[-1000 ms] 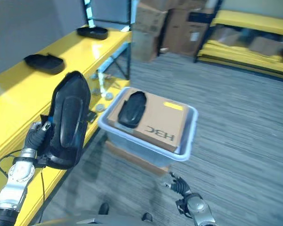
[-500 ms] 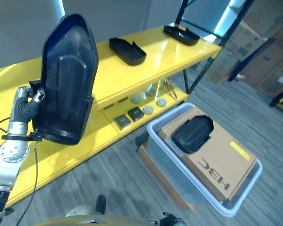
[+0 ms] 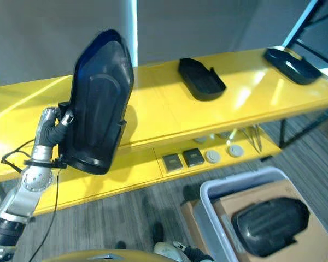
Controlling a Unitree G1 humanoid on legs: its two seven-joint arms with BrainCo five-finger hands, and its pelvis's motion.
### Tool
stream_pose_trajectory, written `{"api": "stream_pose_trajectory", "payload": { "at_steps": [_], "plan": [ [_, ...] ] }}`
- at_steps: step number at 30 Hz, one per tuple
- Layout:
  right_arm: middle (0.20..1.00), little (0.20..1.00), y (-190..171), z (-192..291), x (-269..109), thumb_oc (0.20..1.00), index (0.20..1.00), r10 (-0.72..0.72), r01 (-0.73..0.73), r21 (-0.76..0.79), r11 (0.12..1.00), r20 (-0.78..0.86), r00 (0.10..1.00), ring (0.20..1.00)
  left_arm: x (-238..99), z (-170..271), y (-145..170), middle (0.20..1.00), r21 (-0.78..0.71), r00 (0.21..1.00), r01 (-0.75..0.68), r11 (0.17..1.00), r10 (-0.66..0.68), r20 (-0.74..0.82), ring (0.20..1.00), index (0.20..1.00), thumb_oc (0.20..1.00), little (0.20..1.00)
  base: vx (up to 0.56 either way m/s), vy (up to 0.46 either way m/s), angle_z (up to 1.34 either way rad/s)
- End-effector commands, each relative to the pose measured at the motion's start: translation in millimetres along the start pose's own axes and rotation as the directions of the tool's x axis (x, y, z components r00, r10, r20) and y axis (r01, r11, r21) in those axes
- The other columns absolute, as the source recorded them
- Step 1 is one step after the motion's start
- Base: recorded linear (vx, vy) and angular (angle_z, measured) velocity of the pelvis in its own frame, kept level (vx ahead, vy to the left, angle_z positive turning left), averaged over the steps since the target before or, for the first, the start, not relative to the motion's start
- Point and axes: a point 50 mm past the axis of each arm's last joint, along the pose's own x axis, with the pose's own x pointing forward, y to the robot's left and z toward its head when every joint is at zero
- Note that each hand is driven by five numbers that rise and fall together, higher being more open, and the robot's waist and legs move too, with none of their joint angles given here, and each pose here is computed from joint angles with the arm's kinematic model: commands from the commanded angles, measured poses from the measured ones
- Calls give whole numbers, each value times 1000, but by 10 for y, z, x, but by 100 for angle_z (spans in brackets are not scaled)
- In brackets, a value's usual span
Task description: Move parts from the plastic box to the shelf.
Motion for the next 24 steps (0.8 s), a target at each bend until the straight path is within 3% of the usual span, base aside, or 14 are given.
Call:
{"api": "stream_pose_trajectory", "payload": {
  "at_steps": [1, 6, 12, 18, 24],
  "plan": [
    [1000, 1000, -75, -196, -25, 1000, 1000, -25, 16, -127, 992, -64, 998, 1000, 222, 285, 416, 200, -31, 962, -210, 977, 212, 172, 200, 200, 200, 200, 79, -145, 57],
    [1000, 1000, -279, -93, -13, 1000, 1000, -106, 103, -59, 993, -36, 994, 1000, 217, 231, 374, 200, -4, 971, -195, 981, 193, 144, 200, 200, 200, 200, 111, -58, 117],
    [1000, 1000, -117, -139, -16, 1000, 1000, -84, 91, 142, 986, -58, 995, 1000, 224, 89, 233, 200, -5, 990, -125, 992, 125, 62, 200, 200, 200, 200, 212, 36, -20],
    [1000, 1000, 52, 107, 4, 1000, 1000, -35, 33, 35, 999, 49, 998, 1000, 528, 64, 30, 200, -38, 993, -110, 993, 112, 37, 200, 200, 200, 200, 3, 23, 3],
    [1000, 1000, 16, 186, 11, 1000, 1000, -34, 44, -115, 992, 82, 996, 1000, 888, 14, -89, 200, -37, 975, -218, 975, 216, -53, 200, 200, 200, 200, -68, -3, -61]
  ]
}}
